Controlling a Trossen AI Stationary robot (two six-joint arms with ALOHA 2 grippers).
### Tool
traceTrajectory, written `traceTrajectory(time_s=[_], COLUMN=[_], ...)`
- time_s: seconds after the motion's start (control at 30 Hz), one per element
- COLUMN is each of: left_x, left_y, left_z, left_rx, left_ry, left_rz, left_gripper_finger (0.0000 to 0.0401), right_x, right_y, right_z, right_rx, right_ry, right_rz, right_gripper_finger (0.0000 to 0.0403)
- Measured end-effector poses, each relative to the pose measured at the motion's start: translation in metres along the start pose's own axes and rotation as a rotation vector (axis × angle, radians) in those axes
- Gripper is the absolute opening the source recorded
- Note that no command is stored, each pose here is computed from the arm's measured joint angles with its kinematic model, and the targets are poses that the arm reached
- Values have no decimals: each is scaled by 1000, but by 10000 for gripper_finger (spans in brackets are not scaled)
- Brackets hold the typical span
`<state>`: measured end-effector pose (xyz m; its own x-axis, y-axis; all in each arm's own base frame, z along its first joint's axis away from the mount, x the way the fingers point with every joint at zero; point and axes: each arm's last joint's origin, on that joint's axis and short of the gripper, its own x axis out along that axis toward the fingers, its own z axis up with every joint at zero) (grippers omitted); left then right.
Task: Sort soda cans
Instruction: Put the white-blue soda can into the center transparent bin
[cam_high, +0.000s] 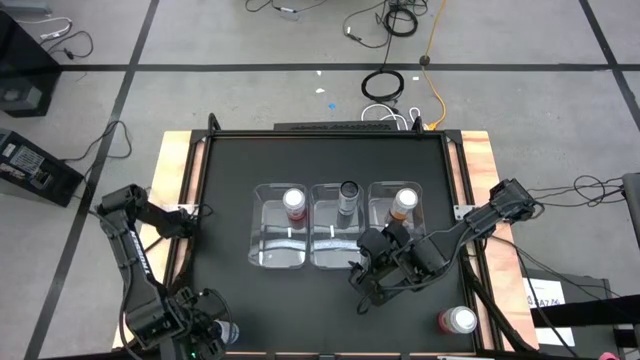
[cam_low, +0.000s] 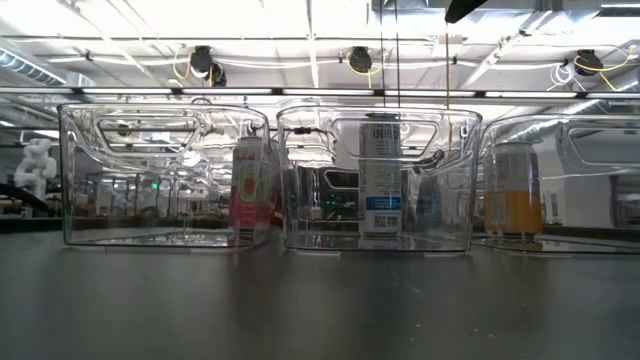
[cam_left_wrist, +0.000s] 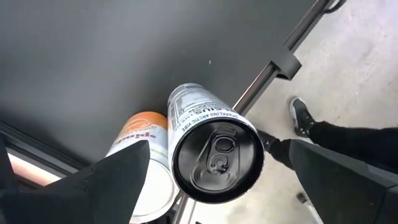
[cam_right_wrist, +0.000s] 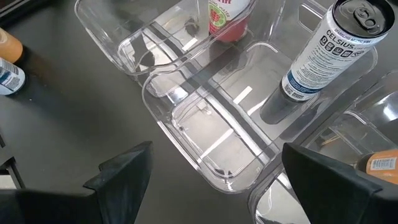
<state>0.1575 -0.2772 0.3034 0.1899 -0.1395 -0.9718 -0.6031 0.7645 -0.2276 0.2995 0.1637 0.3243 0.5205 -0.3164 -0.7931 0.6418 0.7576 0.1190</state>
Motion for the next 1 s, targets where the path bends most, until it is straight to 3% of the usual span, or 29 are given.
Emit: traceTrajectory(time_s=[0.53, 1.0], left_x=[22, 37], left_y=[-2, -4], left_z=[-3, -4], left_rx=[118, 133], left_ry=[-7, -14], left_rz=[65, 130], left_gripper_finger=[393, 391], right_x=[0, 0], right_y=[0, 0], right_z=[0, 0], right_rx=[-7, -8], right_ry=[0, 0], right_rz=[0, 0], right_gripper_finger=[348, 348])
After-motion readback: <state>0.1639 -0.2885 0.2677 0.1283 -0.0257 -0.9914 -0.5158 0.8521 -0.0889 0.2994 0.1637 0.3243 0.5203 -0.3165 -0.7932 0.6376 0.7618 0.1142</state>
